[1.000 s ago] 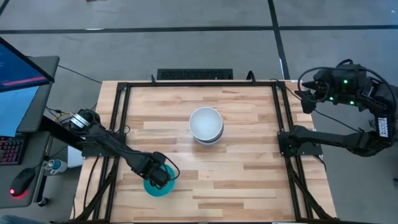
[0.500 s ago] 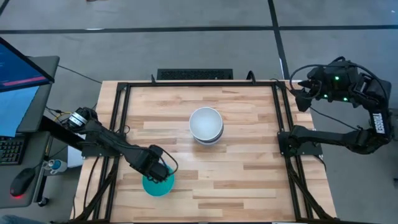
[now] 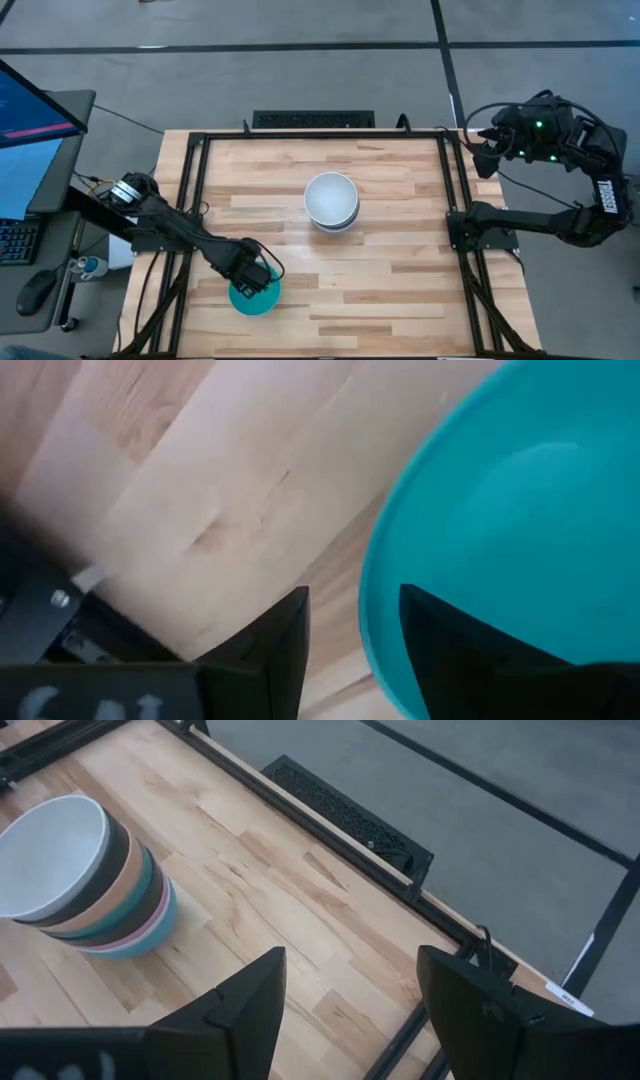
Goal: Nest bowls inside each other
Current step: Stack the blue bowl on top of the gray bowls
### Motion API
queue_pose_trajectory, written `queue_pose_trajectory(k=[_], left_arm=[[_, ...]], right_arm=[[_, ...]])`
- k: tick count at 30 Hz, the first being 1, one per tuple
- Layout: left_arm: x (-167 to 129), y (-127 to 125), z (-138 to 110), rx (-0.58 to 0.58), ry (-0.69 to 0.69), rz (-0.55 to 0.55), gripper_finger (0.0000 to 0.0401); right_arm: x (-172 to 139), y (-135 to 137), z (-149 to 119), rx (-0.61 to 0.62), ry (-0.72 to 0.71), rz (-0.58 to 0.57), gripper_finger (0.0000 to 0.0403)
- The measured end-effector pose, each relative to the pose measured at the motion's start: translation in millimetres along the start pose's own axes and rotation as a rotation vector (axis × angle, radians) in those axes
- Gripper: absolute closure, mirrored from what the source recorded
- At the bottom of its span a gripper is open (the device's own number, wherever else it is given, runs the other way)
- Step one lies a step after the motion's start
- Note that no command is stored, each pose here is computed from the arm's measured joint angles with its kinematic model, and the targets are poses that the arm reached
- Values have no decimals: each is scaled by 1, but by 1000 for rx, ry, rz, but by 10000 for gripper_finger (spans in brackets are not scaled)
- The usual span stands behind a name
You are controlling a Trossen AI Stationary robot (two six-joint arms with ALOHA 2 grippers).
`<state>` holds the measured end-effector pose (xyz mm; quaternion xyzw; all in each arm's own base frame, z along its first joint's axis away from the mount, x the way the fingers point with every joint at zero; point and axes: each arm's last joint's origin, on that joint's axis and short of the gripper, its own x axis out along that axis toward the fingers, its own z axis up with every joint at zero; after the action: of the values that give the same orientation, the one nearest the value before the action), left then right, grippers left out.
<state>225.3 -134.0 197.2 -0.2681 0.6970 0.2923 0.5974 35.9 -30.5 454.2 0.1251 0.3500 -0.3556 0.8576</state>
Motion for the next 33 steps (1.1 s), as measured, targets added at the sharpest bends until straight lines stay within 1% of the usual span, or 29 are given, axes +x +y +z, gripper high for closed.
queue_pose_trajectory(k=[3, 5, 7, 10, 15, 18, 20, 22, 24, 26, 28, 30, 32, 33], left_arm=[[9, 2, 0, 19, 7, -6, 253], [16, 1, 1, 21, 11, -34, 258], [20, 0, 1, 23, 11, -58, 269], [21, 1, 2, 17, 11, -55, 299], [11, -4, 5, 37, 8, -81, 384], [1, -7, 9, 34, 11, -103, 395], [-12, -8, 15, 7, 18, -115, 398], [-35, -10, 24, -10, 16, -147, 399], [-69, -12, 37, -14, -13, -203, 399], [-106, -6, 50, -35, -79, -245, 399], [-147, 5, 64, -74, -188, -290, 400], [-186, 21, 78, -113, -330, -349, 400], [-214, 40, 91, -151, -434, -372, 400], [-223, 50, 97, -171, -464, -375, 400]], right_arm=[[0, 0, 0, 5, 0, 0, 152], [0, 0, 0, 13, 0, 0, 152], [0, 0, 0, 19, 0, 0, 152], [0, 0, 0, 19, 0, 0, 152], [1, 0, 1, 18, 5, -1, 152], [3, 1, 3, 1, 4, -1, 152], [4, 1, 4, -2, 6, -1, 152], [5, 1, 5, -10, 10, -1, 152], [7, 1, 6, -14, 16, -1, 152], [7, 1, 7, -28, 17, -1, 152], [7, 2, 7, -33, 11, -1, 152], [7, 2, 8, -35, 0, 1, 152], [6, 2, 8, -34, -9, 5, 152], [6, 2, 8, -34, -10, 6, 152]])
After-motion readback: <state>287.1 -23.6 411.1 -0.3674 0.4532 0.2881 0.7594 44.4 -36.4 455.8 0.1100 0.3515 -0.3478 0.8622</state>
